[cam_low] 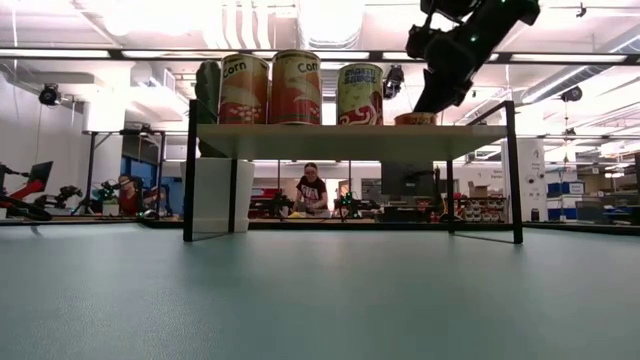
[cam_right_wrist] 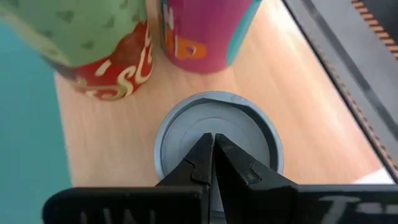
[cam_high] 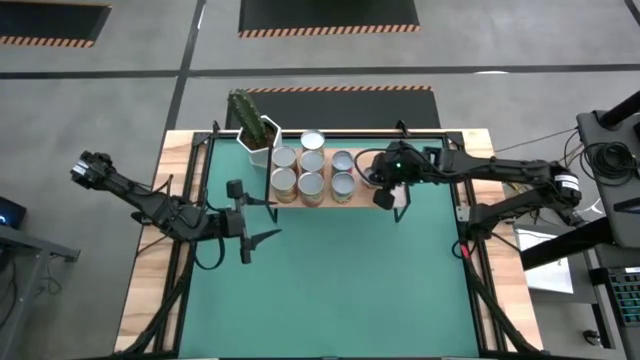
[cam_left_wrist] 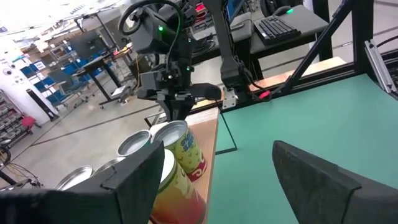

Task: Pick and place cans onto a shelf
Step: Put the canned pineapple rings on the shelf, then return to Home Position

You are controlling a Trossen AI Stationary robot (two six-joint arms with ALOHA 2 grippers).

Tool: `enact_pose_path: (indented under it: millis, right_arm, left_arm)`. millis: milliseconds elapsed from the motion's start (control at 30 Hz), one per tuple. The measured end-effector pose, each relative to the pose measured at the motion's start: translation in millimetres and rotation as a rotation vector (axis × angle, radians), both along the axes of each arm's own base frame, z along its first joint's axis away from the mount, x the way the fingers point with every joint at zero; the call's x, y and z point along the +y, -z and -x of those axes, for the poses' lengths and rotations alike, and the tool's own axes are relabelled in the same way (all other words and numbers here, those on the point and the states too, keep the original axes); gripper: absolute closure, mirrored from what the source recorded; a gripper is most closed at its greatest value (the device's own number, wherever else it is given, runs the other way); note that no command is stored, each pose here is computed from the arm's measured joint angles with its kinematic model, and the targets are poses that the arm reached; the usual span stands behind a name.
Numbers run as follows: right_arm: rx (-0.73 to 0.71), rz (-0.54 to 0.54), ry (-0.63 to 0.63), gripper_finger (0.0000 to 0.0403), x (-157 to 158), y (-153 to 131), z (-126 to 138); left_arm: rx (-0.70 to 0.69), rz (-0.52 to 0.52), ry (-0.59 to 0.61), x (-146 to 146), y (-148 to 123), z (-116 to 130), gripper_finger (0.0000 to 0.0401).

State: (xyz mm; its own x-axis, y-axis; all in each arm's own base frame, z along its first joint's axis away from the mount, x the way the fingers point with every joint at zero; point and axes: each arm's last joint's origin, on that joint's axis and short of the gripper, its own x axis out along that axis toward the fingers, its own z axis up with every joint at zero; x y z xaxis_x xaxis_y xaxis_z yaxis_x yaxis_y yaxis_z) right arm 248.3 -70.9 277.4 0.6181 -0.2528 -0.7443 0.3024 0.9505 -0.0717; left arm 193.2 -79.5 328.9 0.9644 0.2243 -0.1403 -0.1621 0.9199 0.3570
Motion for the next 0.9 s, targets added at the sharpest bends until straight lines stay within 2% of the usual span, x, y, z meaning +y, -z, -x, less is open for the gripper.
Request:
enact_pose_path:
  millis: [433,900]
  right_arm:
    - [0.004,-0.074,-0.046,0.0394,24,-8,13]
    - [-0.053,-0.031,-0.052,0.0394,26,-19,14]
  left_arm:
    - [0.001,0.0,0.0,0,0,0,0.0121]
    - [0.0,0.004,-0.001,0,0,0,0.0121]
